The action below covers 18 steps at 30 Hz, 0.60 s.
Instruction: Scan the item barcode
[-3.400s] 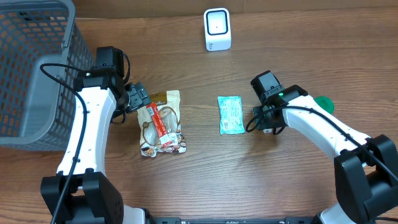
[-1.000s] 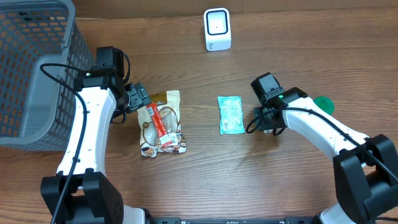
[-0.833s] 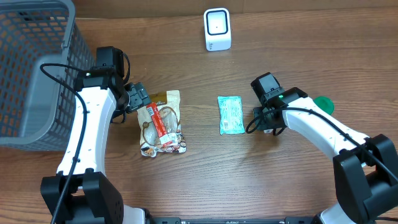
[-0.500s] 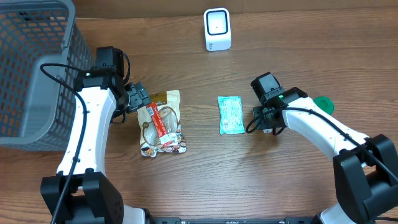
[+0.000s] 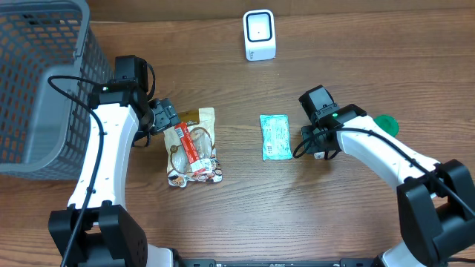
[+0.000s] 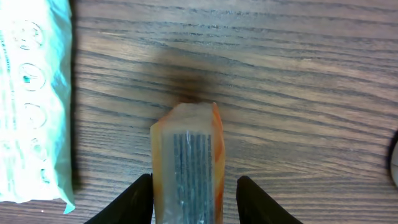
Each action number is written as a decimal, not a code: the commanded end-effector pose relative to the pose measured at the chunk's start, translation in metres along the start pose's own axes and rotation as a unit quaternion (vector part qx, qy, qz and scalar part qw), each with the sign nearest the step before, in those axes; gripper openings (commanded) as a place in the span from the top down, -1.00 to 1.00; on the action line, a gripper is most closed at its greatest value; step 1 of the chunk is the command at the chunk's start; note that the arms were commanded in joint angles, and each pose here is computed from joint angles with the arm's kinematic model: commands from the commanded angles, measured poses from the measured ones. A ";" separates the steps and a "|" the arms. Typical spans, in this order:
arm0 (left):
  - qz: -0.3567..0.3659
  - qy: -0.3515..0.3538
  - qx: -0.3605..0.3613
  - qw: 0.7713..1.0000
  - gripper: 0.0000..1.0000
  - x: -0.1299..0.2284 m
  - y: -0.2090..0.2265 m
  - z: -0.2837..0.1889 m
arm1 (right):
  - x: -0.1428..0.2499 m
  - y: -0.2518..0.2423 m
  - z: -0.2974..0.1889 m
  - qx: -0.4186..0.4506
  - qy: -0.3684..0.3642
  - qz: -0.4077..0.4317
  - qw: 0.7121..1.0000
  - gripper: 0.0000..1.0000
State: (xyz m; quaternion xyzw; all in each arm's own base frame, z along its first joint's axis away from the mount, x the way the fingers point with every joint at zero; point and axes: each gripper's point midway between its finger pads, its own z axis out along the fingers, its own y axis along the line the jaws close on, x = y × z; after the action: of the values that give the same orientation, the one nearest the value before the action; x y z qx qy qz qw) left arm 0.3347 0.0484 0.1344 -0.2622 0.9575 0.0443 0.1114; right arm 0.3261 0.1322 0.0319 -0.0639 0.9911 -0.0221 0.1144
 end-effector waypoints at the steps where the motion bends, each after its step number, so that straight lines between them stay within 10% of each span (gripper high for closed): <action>1: -0.006 -0.010 -0.001 1.000 -1.00 -0.005 0.000 -0.004 | 0.004 -0.002 0.008 0.009 0.009 -0.001 1.000 0.14; 18: -0.006 -0.010 -0.001 1.000 -0.99 -0.005 0.000 -0.004 | -0.005 -0.004 0.000 0.019 0.000 -0.002 1.000 0.16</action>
State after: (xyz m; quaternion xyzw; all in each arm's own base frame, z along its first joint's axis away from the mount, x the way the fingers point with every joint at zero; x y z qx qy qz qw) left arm 0.3346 0.0484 0.1343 -0.2622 0.9575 0.0444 0.1112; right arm 0.3214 0.1265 0.0259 -0.0651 0.9922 -0.0384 0.0994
